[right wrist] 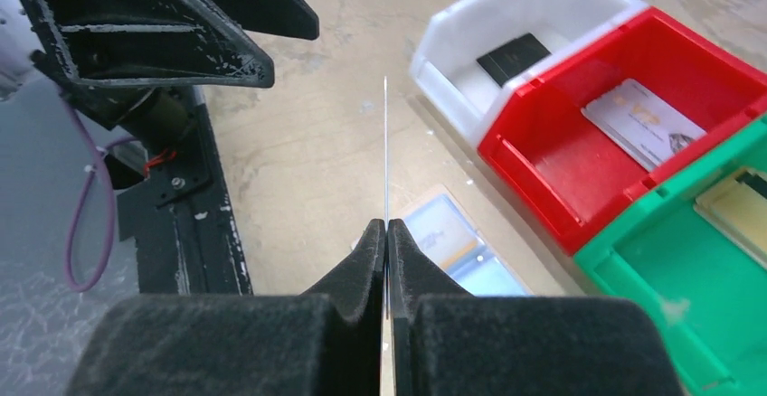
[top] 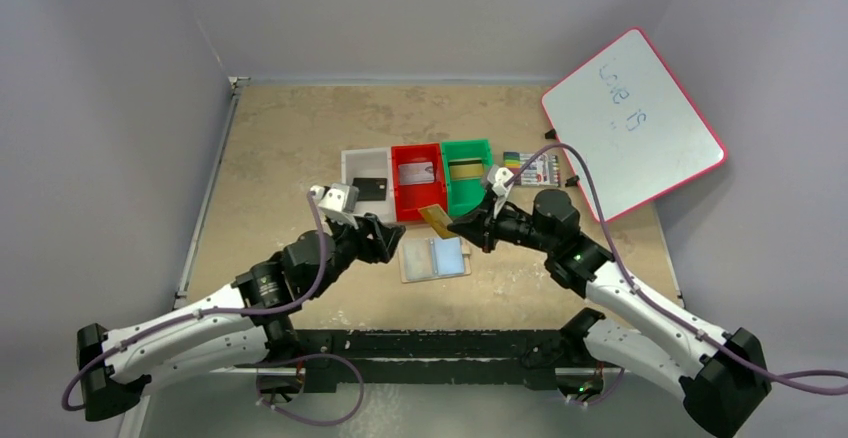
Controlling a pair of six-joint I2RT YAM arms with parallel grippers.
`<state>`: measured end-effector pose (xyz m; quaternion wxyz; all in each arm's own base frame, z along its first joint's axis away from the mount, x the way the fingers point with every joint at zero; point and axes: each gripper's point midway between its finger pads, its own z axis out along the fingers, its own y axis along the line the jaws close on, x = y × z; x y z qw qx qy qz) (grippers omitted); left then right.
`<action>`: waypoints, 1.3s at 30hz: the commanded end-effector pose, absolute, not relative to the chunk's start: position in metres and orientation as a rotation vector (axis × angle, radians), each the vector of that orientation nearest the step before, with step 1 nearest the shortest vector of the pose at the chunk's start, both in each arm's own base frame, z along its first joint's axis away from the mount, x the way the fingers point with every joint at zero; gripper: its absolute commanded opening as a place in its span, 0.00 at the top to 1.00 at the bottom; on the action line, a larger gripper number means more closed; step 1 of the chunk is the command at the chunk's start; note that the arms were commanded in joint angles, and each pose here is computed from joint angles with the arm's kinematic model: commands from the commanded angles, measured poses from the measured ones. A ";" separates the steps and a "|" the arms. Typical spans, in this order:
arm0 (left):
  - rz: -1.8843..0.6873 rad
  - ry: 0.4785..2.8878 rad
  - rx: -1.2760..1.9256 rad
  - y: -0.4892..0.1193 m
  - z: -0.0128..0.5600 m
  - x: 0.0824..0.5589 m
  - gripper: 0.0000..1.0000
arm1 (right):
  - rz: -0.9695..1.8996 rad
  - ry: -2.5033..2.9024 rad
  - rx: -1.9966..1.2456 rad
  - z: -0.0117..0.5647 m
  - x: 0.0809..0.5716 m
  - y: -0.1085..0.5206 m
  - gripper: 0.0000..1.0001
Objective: Take the credit cards out of the card holder
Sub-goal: Remove the credit card from the card holder.
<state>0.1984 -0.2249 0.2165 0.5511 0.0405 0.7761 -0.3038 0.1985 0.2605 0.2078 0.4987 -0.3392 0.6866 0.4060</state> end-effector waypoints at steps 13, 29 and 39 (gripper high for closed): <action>-0.758 1.785 0.832 -0.276 0.263 0.165 0.39 | 1.192 1.536 -1.164 0.232 0.162 0.285 1.00; -0.971 1.645 1.050 -0.286 0.267 0.136 0.71 | 1.262 1.436 -1.339 0.241 0.140 0.285 1.00; -0.946 1.714 1.079 -0.286 0.249 0.137 1.00 | 1.145 1.421 -1.297 0.250 0.164 0.289 0.87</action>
